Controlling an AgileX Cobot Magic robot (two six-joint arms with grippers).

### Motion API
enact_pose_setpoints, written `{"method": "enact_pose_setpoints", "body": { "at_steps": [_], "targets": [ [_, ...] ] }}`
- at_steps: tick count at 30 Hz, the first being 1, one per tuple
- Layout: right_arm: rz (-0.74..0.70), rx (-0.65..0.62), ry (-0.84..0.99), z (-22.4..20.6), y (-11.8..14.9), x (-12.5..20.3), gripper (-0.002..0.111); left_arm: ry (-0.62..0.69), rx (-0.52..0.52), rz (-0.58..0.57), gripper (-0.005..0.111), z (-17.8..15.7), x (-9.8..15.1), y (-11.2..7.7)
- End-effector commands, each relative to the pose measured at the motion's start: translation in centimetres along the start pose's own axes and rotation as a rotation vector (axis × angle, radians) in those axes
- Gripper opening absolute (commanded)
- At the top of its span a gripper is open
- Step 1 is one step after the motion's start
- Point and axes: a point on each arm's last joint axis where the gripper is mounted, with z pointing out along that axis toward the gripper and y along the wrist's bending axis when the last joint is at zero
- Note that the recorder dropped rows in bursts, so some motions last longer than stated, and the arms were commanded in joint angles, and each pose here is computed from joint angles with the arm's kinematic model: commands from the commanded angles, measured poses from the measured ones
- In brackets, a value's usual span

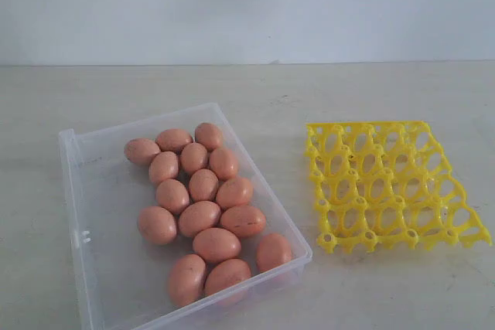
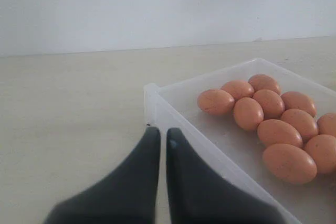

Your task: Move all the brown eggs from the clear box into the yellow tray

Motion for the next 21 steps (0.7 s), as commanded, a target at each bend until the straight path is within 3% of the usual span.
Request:
{"method": "enact_pose_setpoints", "body": {
  "at_steps": [1,3,6,9,12,16,21],
  "targets": [
    [0.162,-0.062,-0.027,-0.1,0.5,-0.3,0.0,-0.006,0.003,0.003,0.004,0.0,0.0,0.0],
    [0.205,-0.058,-0.023,-0.1,0.5,-0.3,0.0,-0.006,0.003,0.003,0.004,0.0,0.0,0.0],
    [0.195,-0.157,-0.075,-0.3,1.5,-1.1,0.0,-0.006,0.003,0.003,0.004,0.0,0.0,0.0],
    [0.017,-0.286,-0.198,-0.9,3.6,-3.6,0.0,-0.006,0.003,0.003,0.004,0.0,0.0,0.0],
    [-0.187,-0.243,-0.222,0.3,5.2,-6.2,0.0,-0.006,0.003,0.003,0.004,0.0,0.0,0.0],
    [-0.426,-0.19,-0.157,6.1,7.3,-9.0,0.0,-0.006,0.003,0.003,0.004,0.0,0.0,0.0],
    [-0.382,-0.073,0.096,18.2,8.1,-9.3,0.0,-0.006,0.003,0.003,0.004,0.0,0.0,0.0]
  ]
}}
